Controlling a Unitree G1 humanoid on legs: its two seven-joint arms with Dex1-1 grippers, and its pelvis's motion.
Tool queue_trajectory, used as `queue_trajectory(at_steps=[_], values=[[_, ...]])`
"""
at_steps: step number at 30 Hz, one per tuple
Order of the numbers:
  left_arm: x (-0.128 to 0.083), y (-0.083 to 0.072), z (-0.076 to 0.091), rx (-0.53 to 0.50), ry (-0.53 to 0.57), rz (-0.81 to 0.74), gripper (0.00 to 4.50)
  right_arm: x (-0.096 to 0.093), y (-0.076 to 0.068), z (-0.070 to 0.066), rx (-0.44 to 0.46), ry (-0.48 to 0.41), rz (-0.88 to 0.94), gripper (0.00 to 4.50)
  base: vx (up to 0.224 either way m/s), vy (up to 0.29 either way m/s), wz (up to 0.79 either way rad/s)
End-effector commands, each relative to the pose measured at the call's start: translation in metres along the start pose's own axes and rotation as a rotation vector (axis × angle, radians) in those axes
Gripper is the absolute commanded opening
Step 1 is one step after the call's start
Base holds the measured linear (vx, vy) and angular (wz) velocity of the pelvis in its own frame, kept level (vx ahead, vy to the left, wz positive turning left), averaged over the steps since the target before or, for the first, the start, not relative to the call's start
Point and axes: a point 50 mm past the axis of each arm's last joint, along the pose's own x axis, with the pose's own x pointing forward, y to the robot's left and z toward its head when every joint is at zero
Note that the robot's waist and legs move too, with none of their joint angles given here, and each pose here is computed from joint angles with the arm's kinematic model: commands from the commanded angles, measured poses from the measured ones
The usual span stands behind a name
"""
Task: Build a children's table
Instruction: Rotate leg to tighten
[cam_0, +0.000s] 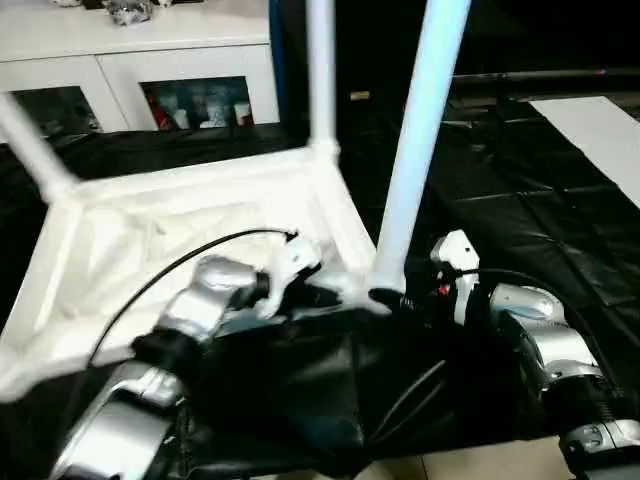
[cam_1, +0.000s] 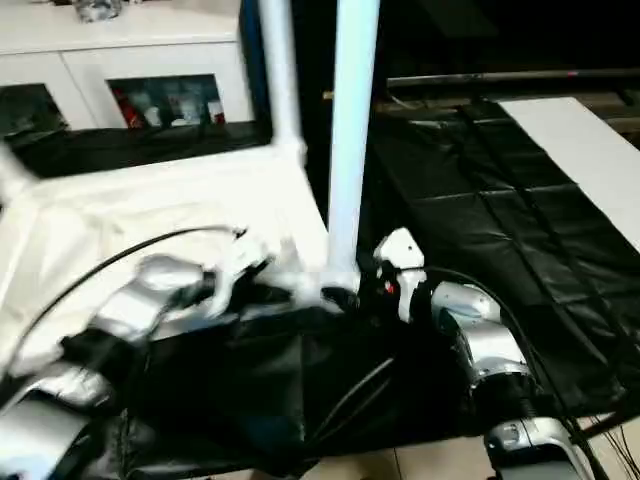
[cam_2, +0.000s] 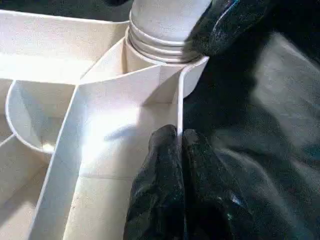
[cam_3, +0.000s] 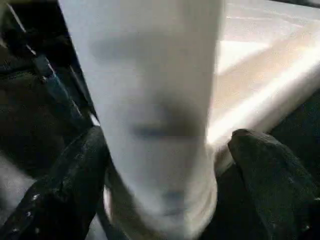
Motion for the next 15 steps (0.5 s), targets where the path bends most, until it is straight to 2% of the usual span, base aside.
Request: queue_trajectory(at_steps=[1, 4, 6, 15], values=[[0.007, -0.011, -0.009, -0.029, 0.007, -0.086, 0.0, 0.0, 0.001, 0.007, -0.015, -0.015, 0.024, 4.04, 0.0, 0.0, 0.0], [0.005, -0.01, -0.009, -0.031, 0.005, -0.077, 0.0, 0.002, 0.005, 0.004, -0.01, 0.011, 0.058, 4.04, 0.0, 0.0, 0.0], [0.004, -0.008, -0.01, -0.03, 0.006, -0.067, 0.0, 0.004, 0.008, 0.0, -0.01, 0.04, 0.086, 3.89, 0.0, 0.0, 0.0], [0.001, -0.01, -0.01, -0.033, 0.005, -0.078, 0.0, 0.002, 0.011, -0.004, 0.007, 0.047, 0.099, 3.15, 0.0, 0.0, 0.0]])
